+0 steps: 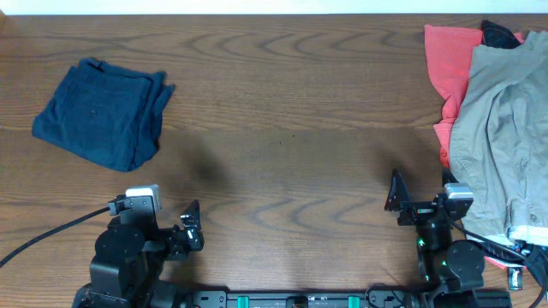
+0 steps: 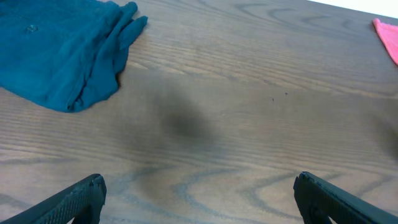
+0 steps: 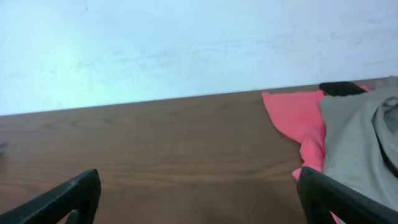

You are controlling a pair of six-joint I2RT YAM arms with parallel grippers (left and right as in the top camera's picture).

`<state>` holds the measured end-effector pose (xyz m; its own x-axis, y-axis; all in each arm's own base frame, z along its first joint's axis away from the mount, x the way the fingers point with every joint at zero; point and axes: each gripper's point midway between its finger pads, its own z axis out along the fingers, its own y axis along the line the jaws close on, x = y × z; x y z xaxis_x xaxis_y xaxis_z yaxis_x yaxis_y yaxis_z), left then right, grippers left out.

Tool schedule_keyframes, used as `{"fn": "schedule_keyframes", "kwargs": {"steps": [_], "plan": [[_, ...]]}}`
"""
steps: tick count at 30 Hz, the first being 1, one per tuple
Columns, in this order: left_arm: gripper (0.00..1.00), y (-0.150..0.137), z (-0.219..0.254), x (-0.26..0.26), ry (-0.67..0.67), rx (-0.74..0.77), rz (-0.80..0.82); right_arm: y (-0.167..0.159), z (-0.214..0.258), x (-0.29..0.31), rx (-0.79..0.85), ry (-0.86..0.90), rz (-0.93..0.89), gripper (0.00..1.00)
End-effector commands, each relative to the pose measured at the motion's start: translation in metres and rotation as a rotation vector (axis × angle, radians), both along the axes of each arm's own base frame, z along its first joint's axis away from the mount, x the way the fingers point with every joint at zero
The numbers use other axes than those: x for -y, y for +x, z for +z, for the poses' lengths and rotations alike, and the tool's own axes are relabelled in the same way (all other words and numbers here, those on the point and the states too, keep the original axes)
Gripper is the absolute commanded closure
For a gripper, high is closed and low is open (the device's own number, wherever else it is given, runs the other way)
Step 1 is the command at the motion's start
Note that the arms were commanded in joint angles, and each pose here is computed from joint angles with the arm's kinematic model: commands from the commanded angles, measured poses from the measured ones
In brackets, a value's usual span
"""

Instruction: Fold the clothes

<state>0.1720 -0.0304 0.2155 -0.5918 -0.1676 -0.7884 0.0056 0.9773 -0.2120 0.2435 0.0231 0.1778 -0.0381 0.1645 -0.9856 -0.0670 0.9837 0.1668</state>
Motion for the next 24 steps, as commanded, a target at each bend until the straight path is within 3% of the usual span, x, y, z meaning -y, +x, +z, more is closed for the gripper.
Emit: {"fn": "schedule_keyframes", "kwargs": {"steps": [1,9,24], "plan": [[0.02,0.000,0.000,-0.003,0.000,0.005,0.018,0.002,-0.009,0.001,0.003,-0.034,-0.012,0.01],[0.02,0.000,0.000,-0.003,0.000,0.005,0.018,0.000,-0.022,-0.014,-0.023,-0.232,0.090,0.01],[0.02,0.000,0.000,-0.003,0.000,0.005,0.018,0.000,-0.021,-0.016,-0.022,-0.221,0.096,0.01]]}}
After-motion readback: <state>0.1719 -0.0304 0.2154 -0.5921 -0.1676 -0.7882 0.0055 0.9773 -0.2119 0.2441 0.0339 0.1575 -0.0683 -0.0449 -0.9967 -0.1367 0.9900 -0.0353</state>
